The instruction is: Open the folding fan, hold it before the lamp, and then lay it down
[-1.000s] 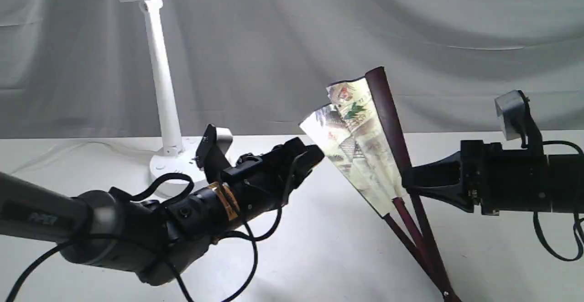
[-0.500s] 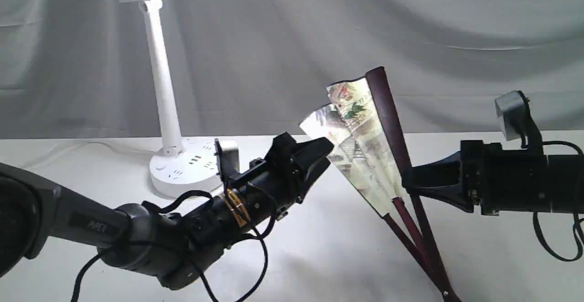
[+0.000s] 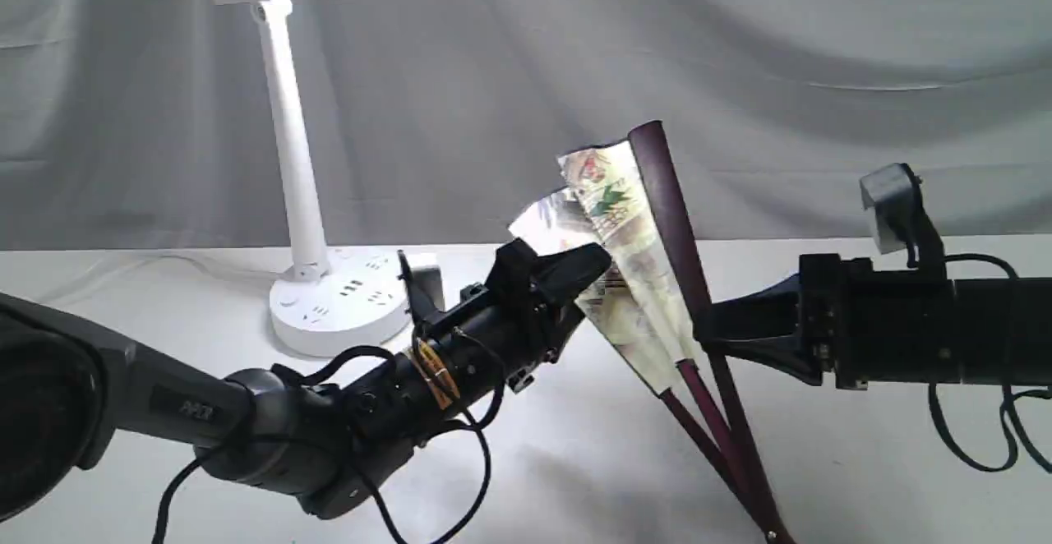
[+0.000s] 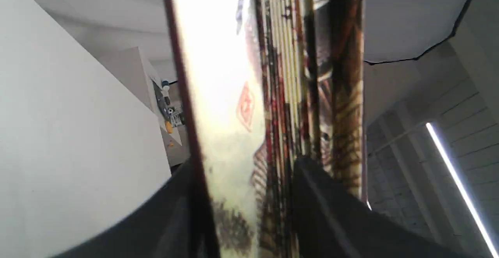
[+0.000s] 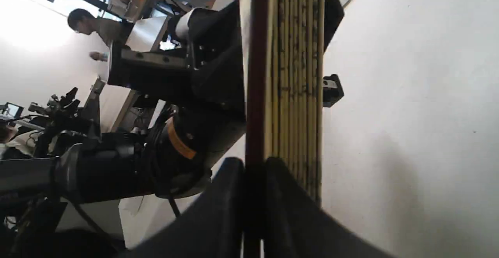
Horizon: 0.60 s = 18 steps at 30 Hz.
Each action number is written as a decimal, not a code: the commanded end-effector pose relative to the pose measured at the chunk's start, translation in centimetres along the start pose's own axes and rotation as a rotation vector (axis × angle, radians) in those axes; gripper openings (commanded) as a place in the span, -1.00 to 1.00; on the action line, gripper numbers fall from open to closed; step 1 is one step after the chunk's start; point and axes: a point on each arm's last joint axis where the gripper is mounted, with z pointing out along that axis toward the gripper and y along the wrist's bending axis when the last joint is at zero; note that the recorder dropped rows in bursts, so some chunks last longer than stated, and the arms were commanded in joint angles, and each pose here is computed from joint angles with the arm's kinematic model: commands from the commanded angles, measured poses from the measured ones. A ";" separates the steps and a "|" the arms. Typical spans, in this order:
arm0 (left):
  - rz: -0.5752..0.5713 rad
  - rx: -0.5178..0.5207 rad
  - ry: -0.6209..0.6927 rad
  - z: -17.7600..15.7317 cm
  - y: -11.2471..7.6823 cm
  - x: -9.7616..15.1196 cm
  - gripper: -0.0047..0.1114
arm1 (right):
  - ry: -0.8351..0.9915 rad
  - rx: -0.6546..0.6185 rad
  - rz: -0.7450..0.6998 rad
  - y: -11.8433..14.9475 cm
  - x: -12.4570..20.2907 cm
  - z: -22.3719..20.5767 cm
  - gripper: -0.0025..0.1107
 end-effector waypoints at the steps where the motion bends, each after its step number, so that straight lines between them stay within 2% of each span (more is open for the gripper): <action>1: 0.006 0.022 0.013 0.1 -0.3 -0.1 -0.28 | -0.020 -0.014 0.002 0.3 -0.2 0.0 -0.96; 5: 0.010 0.022 0.024 0.1 -0.3 0.0 -0.32 | -0.015 -0.013 0.008 0.3 -0.2 0.0 -0.96; 7: 0.008 0.022 0.024 0.1 -0.3 0.0 -0.41 | -0.015 -0.013 0.008 0.3 -0.2 0.0 -0.96; 14: 0.007 0.020 0.024 0.0 -0.3 0.1 -0.89 | -0.022 0.016 0.008 0.1 -0.2 0.0 -0.96; 18: -0.017 0.020 0.029 0.0 -0.3 0.1 -0.92 | -0.029 0.029 0.007 -0.1 -0.3 0.0 -0.96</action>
